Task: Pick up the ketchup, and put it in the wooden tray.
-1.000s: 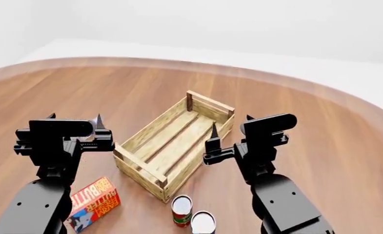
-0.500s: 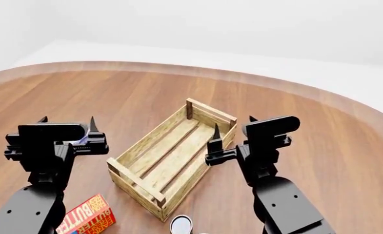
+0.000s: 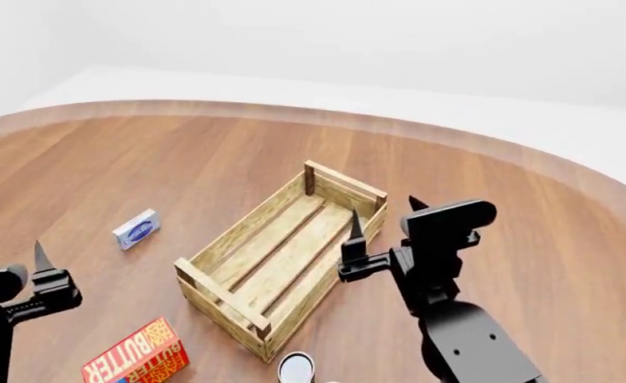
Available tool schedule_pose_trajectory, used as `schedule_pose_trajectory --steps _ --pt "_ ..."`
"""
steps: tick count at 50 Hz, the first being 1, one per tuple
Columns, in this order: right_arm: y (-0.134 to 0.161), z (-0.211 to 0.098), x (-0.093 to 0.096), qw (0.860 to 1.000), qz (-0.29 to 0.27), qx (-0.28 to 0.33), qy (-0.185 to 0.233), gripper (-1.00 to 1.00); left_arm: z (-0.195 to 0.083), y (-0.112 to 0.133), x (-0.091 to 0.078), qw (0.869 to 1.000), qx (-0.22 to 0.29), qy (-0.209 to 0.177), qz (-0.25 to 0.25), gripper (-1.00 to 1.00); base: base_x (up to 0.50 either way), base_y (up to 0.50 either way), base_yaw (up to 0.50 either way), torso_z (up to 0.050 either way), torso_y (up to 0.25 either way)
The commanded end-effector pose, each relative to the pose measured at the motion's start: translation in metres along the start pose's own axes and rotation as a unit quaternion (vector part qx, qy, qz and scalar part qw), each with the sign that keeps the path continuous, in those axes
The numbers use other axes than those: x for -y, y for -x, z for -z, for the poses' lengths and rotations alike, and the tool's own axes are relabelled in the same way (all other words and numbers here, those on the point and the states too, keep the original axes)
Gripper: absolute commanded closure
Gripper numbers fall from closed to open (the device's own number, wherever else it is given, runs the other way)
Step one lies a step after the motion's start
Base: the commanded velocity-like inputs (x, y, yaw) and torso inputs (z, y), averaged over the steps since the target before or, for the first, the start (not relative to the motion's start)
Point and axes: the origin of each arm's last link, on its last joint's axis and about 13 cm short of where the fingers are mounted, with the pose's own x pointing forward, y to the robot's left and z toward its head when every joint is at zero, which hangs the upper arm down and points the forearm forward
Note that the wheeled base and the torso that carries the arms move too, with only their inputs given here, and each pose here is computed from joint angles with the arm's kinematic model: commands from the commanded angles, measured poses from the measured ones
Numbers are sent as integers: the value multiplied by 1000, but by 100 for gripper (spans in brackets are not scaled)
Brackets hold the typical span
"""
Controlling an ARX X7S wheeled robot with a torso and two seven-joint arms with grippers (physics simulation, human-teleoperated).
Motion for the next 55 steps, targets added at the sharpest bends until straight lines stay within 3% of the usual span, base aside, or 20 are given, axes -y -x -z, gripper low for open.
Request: schedule_pose_trajectory --steps 1,6,8,12,40,55 --pt "6 1 0 1000 -14 12 4 -100 13 46 -47 996 -18 -14 -89 -100 0 0 0 0 0" --pt "6 3 -3 1000 -18 14 3 -100 28 64 -61 993 -32 -16 -114 -100 0 0 0 0 0" --pt "5 6 -6 1000 -20 13 -3 -100 38 74 -72 987 -86 -9 -136 -100 0 0 0 0 0" --pt "5 8 -7 1000 -18 12 -6 -100 43 80 -78 981 -118 -7 -151 -100 0 0 0 0 0" --pt "5 12 -8 1000 -18 8 -10 -100 49 83 -81 979 -132 -8 -157 -100 0 0 0 0 0" --pt "5 15 -8 1000 -18 4 -10 -100 62 64 -74 978 -140 -18 -151 -100 0 0 0 0 0"
